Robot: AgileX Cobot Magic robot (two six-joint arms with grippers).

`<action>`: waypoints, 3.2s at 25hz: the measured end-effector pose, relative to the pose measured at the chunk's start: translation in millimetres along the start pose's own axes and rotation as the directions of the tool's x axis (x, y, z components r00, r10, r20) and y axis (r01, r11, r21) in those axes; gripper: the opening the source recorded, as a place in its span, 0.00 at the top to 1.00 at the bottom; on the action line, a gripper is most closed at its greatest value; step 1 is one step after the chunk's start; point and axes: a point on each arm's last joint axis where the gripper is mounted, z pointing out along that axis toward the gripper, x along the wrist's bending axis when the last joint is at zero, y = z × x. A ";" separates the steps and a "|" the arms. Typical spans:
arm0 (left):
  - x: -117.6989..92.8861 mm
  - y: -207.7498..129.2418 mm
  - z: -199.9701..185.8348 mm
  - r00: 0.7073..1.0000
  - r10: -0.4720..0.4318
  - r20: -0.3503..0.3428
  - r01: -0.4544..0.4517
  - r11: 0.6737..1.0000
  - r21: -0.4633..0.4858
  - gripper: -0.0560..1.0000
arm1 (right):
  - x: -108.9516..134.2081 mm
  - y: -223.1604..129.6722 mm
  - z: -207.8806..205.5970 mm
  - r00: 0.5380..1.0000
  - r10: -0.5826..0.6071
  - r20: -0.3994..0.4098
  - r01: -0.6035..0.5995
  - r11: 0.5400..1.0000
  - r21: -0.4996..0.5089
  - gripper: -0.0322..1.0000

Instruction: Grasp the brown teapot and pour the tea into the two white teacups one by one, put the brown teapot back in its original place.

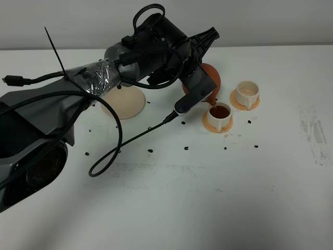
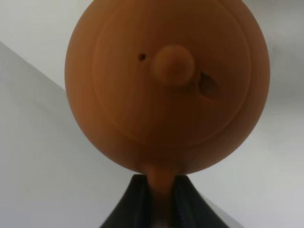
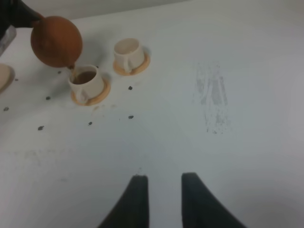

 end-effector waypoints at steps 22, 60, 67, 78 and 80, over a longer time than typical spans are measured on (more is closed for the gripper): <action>-16.6 -17.8 -17.3 0.906 -0.393 0.160 0.406 0.911 -0.065 0.83 | 0.1 0.0 0.0 1.000 0.000 -0.001 0.000 1.000 0.000 0.78; -112.8 9.7 -29.1 -0.112 -0.912 0.394 0.960 0.003 0.280 0.83 | 0.1 0.0 0.0 1.000 0.000 -0.001 0.000 1.000 0.000 0.78; -107.8 4.5 -30.0 -0.087 -0.925 0.370 0.966 0.011 0.257 0.83 | 0.1 0.0 0.0 1.000 0.000 -0.001 0.000 1.000 0.000 0.78; -29.9 -53.5 -58.8 0.025 -0.976 0.218 0.998 0.039 0.059 0.83 | 0.1 0.0 0.0 1.000 0.000 -0.001 0.000 1.000 0.000 0.78; -19.0 -58.7 -49.8 0.050 -0.977 0.205 0.998 0.058 0.032 0.83 | 0.1 0.0 0.0 1.000 0.000 -0.001 0.000 1.000 0.000 0.78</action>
